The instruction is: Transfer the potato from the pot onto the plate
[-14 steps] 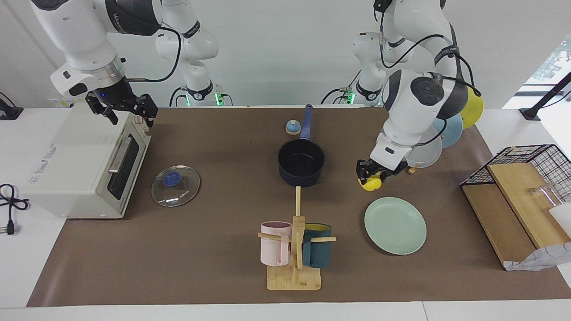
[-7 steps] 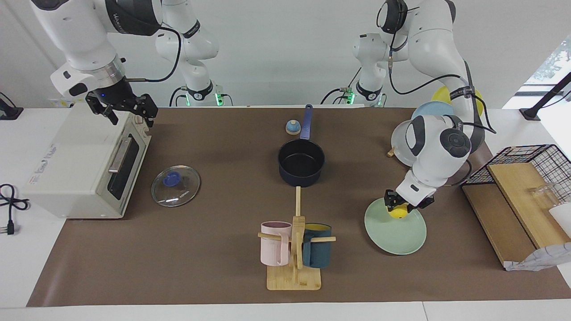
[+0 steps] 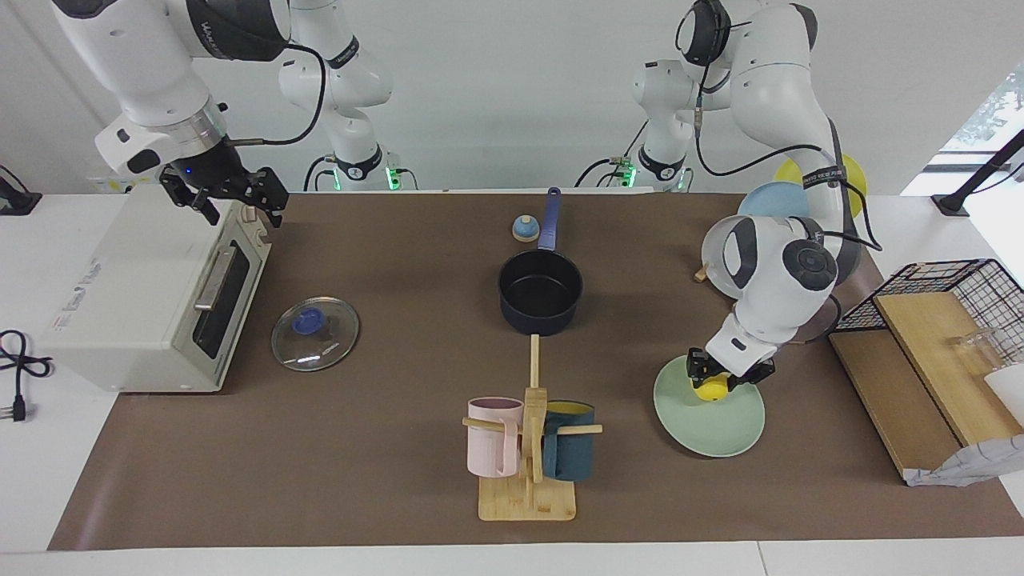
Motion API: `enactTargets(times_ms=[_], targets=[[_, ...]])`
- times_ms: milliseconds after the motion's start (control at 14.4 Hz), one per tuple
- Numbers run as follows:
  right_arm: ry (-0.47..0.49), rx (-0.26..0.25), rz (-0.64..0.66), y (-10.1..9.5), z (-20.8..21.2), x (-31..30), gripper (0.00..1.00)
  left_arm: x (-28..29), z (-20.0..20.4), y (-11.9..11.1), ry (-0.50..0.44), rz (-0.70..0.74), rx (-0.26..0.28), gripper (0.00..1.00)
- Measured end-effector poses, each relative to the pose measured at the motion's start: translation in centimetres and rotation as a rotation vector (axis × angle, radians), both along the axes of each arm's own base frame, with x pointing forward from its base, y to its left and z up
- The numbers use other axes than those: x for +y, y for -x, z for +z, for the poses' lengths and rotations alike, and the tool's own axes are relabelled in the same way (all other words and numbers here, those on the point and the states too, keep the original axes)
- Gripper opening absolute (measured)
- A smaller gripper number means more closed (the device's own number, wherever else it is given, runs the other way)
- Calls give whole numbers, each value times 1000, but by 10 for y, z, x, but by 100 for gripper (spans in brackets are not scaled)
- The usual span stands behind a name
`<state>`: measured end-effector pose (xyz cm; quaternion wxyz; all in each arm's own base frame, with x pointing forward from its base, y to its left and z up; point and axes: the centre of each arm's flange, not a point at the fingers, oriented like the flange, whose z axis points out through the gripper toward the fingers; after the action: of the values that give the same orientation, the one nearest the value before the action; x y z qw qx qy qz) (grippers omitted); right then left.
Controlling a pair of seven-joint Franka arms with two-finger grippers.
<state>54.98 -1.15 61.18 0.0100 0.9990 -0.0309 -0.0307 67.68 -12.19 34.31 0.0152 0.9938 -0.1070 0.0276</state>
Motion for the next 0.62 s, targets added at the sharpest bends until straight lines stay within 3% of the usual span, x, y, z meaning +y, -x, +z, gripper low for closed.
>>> enactTargets(times_ms=[139,208,416,624], targets=[[0,0,0,0,0,0,100,1,-5,-1,-12,-13,-2,59],[0,0,0,0,0,0,100,1,-6,-1,-19,-18,-4,65],[0,0,1,0,0,0,100,1,-3,-3,-24,-26,-12,98],[-1,0,1,0,0,1,100,13,12,-10,-23,-8,-33,100]])
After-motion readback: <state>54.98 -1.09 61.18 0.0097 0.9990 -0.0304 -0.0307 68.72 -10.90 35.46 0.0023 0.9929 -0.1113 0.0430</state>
